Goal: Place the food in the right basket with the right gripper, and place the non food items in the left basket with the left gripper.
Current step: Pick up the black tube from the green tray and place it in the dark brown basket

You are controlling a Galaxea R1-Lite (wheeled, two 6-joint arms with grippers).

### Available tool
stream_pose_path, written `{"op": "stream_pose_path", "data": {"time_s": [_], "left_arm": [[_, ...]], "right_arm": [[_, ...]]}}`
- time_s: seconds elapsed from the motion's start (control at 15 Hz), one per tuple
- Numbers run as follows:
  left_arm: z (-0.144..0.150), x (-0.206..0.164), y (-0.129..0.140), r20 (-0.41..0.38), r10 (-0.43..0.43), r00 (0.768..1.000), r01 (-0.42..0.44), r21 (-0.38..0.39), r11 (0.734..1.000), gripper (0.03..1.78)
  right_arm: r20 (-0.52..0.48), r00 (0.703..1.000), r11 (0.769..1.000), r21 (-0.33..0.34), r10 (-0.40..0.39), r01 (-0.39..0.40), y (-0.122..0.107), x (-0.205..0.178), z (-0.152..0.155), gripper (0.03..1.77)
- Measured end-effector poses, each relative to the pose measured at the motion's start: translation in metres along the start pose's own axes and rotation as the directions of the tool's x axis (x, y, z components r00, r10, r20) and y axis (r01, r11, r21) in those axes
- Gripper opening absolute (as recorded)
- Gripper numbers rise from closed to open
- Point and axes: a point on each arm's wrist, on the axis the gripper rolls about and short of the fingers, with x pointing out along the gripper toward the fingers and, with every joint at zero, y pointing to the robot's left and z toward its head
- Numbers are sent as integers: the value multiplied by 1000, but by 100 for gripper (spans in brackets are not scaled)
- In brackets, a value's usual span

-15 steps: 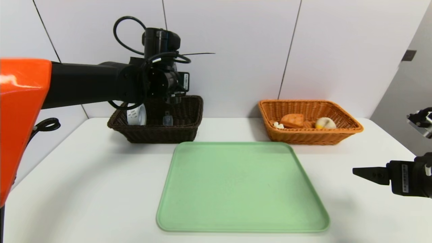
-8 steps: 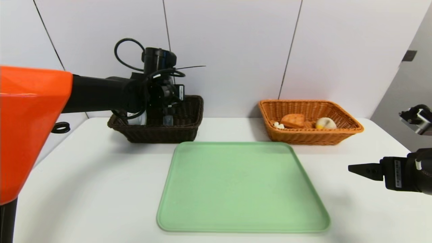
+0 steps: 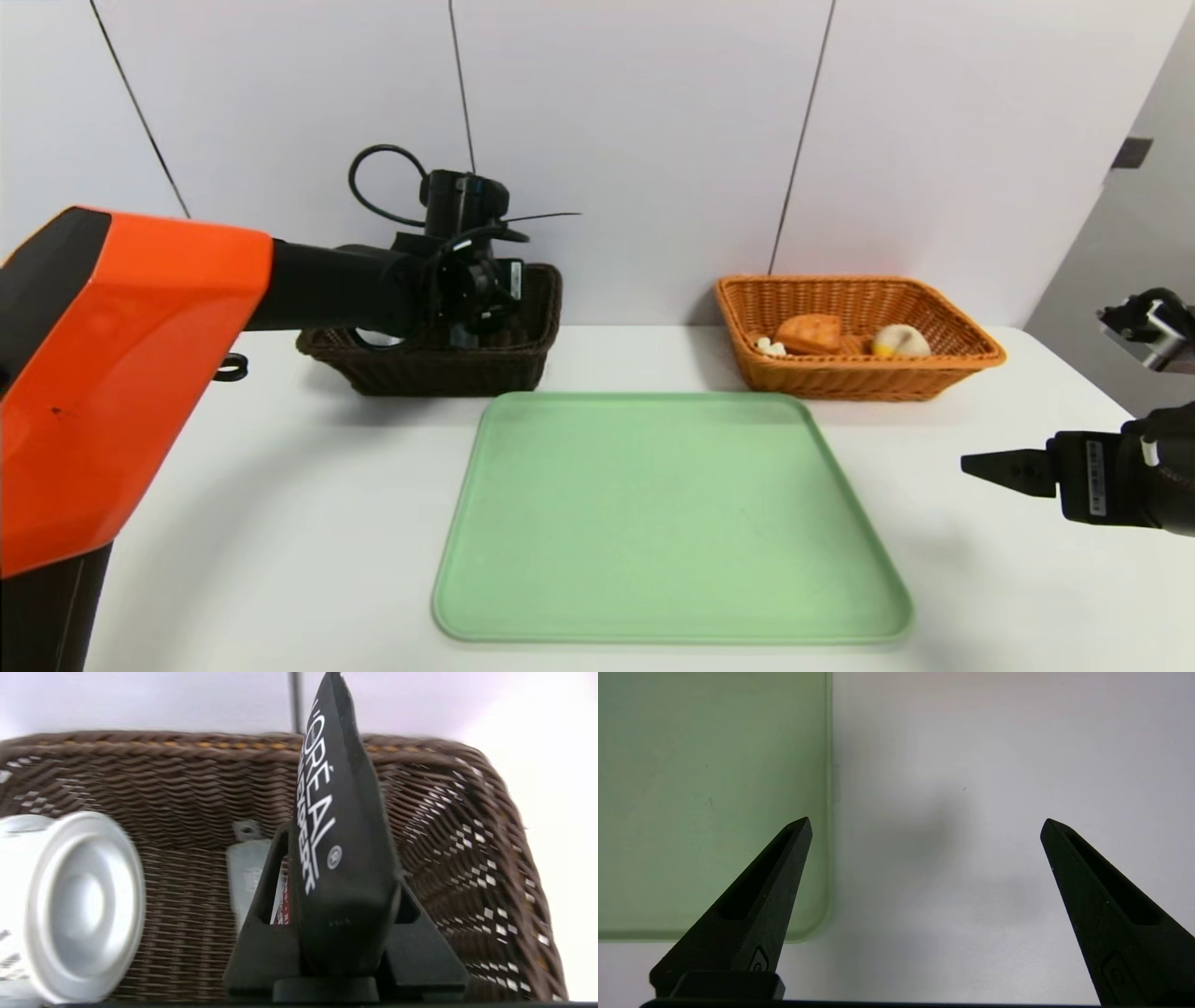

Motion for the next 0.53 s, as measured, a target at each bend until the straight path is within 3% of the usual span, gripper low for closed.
{"op": "stream_pose_path", "data": {"time_s": [0.53], "left_arm": [[-16,19,-4,-2,7,1000,-7,-9,1000,38]], "right_arm": [[-3,1000,1000,-5,-3,3,0,0,0,170]]}}
